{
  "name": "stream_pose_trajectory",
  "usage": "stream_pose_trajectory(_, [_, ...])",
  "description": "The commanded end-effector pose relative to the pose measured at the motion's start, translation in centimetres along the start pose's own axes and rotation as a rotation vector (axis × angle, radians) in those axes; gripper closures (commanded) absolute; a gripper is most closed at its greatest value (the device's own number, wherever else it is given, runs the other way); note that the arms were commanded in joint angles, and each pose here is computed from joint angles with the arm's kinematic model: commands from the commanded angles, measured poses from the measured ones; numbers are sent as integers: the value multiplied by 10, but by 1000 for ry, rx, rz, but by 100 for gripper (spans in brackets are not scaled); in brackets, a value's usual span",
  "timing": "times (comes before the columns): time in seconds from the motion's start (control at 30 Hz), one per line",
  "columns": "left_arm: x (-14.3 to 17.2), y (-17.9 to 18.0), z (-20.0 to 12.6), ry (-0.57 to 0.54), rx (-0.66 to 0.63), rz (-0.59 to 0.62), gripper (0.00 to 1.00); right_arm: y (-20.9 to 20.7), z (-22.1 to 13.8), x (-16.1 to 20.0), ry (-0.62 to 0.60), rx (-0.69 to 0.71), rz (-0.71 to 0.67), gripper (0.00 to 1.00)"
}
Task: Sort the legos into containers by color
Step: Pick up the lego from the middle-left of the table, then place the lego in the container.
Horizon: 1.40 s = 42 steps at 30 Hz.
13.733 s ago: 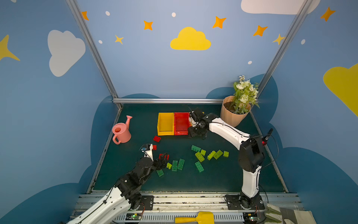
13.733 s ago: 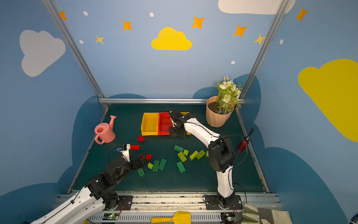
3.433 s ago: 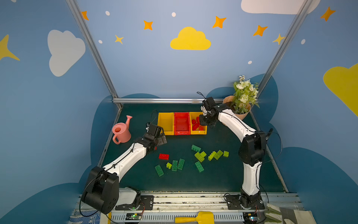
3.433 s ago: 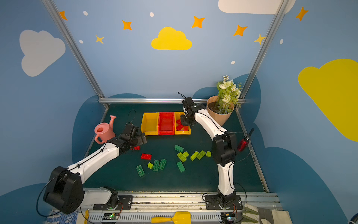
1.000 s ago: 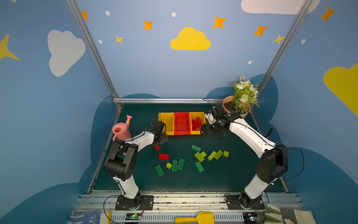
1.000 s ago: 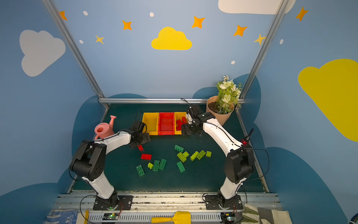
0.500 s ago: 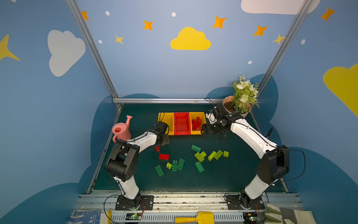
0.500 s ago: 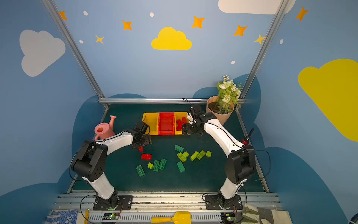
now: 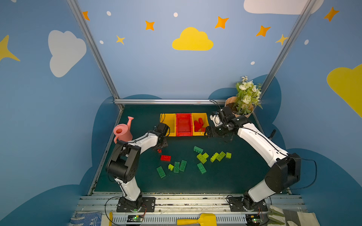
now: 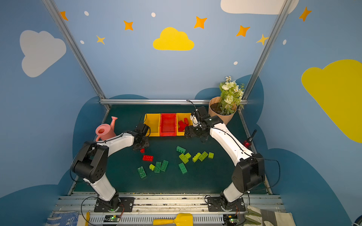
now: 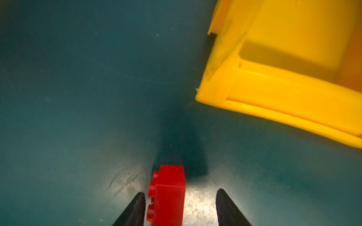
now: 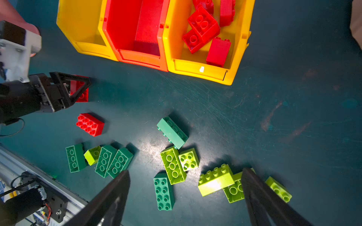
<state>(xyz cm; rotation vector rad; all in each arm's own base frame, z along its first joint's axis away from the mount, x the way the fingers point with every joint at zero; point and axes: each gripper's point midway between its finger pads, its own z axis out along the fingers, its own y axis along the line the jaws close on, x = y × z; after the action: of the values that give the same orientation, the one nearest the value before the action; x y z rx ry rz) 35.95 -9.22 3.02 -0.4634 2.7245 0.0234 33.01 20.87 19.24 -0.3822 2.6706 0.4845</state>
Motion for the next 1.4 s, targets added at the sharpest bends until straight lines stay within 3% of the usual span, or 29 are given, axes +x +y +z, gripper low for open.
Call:
stream_pose_trajectory(0.0, [12, 10, 13, 45, -37, -8, 51, 4, -10, 5, -8, -21, 9, 11])
stream_pose_trajectory(0.23, [16, 9, 18, 74, -35, -13, 79, 5, -22, 11, -27, -25, 12, 11])
stream_pose_trajectory(0.37, [11, -2, 5, 65, -20, 6, 89, 4, -30, 17, -40, -24, 14, 11])
stream_pose_trajectory(0.57, [-6, -40, -32, 5, 13, 93, 88, 0, -39, 30, -71, -21, 33, 11])
stream_pose_trajectory(0.83, [-49, -143, -84, -110, 166, 223, 85, -12, -53, 50, -141, 11, 82, 11])
stream_pose_trajectory(1.13, [-84, -256, -77, -141, 337, 313, 85, -20, -70, 63, -203, 31, 108, 10])
stream_pose_trajectory(1.37, [-96, -307, -58, -152, 434, 310, 85, -28, -75, 68, -216, 53, 122, 10])
